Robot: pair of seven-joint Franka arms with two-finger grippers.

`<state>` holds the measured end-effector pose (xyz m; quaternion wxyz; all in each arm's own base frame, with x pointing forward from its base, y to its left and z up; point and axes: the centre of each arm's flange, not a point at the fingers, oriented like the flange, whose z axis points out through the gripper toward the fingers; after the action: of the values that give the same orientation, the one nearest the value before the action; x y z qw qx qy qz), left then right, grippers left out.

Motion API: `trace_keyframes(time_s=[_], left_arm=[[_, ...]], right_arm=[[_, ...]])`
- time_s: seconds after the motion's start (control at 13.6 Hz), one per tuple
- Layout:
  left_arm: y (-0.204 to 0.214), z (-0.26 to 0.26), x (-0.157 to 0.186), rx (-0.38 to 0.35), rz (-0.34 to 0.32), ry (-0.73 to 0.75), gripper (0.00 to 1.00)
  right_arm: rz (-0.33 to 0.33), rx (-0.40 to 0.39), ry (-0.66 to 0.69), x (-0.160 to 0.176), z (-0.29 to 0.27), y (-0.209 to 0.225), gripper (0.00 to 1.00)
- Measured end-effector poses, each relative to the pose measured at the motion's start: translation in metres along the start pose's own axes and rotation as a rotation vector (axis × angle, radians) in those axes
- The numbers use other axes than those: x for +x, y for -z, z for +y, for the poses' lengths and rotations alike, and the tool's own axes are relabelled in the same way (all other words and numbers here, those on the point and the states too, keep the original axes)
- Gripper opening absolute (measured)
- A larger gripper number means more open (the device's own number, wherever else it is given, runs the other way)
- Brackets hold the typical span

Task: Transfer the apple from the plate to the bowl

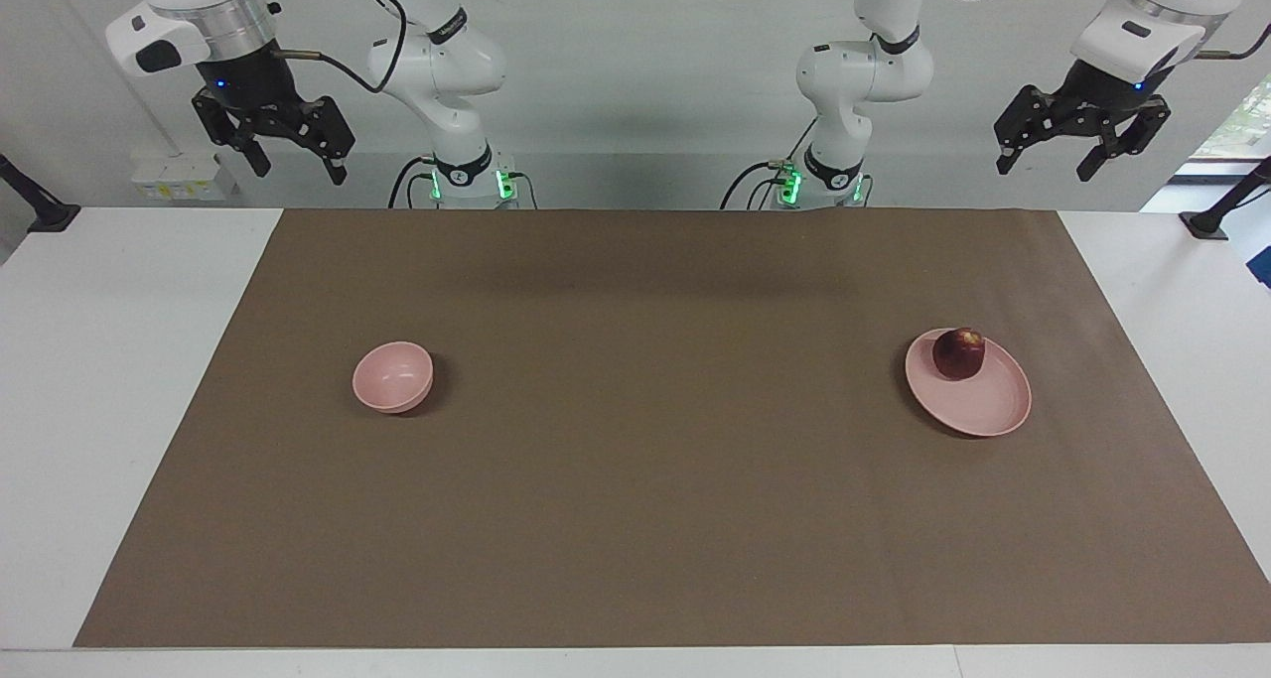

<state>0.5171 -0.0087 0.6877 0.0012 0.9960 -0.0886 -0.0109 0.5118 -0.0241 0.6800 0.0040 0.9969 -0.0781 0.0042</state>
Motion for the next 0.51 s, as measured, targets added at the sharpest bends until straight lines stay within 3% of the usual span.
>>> trace_keyframes(time_s=[0.51], left_arm=[[-0.119,-0.021,0.026,0.010,0.070,0.028,1.00]], right_arm=[[0.003,0.009,0.002,0.004,-0.002,-0.011,1.00]])
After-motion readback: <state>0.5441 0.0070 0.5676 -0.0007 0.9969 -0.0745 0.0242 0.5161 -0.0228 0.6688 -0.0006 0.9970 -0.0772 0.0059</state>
